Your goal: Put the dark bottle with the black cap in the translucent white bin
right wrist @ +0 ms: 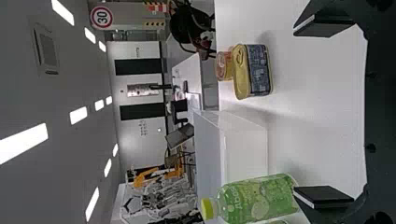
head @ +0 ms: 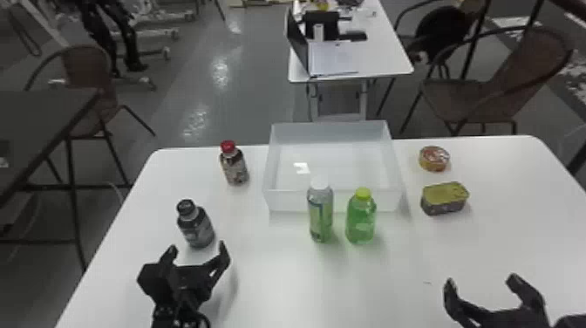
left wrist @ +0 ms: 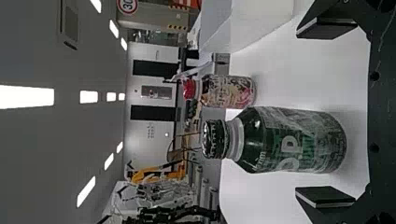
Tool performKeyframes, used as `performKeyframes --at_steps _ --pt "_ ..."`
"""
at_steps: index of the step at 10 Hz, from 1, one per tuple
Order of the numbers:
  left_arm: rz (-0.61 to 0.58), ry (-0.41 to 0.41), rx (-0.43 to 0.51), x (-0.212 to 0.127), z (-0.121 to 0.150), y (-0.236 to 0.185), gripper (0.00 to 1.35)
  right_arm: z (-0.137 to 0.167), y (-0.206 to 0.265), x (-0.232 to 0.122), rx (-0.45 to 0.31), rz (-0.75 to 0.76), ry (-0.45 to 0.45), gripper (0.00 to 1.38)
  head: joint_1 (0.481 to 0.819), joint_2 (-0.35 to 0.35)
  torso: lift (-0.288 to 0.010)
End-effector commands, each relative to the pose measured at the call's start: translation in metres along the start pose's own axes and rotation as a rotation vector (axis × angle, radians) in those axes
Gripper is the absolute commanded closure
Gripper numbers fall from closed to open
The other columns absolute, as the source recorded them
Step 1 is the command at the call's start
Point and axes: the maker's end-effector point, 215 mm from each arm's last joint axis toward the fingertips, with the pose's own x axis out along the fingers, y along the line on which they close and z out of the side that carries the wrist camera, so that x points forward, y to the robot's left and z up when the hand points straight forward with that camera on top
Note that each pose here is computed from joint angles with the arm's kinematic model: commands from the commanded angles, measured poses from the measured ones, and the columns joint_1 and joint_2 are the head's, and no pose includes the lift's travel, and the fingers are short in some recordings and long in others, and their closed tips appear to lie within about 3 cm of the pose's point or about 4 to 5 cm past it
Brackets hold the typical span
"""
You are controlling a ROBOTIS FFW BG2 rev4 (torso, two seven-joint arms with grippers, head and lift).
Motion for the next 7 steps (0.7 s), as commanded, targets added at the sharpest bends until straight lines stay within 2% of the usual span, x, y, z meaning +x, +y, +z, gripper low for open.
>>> performKeyframes --at_steps 1,5,7 --pt "-0.019 0.022 0.018 0.019 -0.004 0.012 0.12 0.0 0.0 0.001 0.002 -0.001 -0.003 0.1 0.695 0.158 -0.058" --pt "-0.056 0.078 0.066 0.05 -0.015 0.027 0.13 0.001 0.0 0.002 0.007 0.005 -0.009 0.1 0.695 0.172 -0.058" --pt "-0.069 0.09 0.103 0.064 -0.011 0.04 0.14 0.001 0.001 0.002 0.007 0.009 -0.009 0.1 0.695 0.188 -0.058"
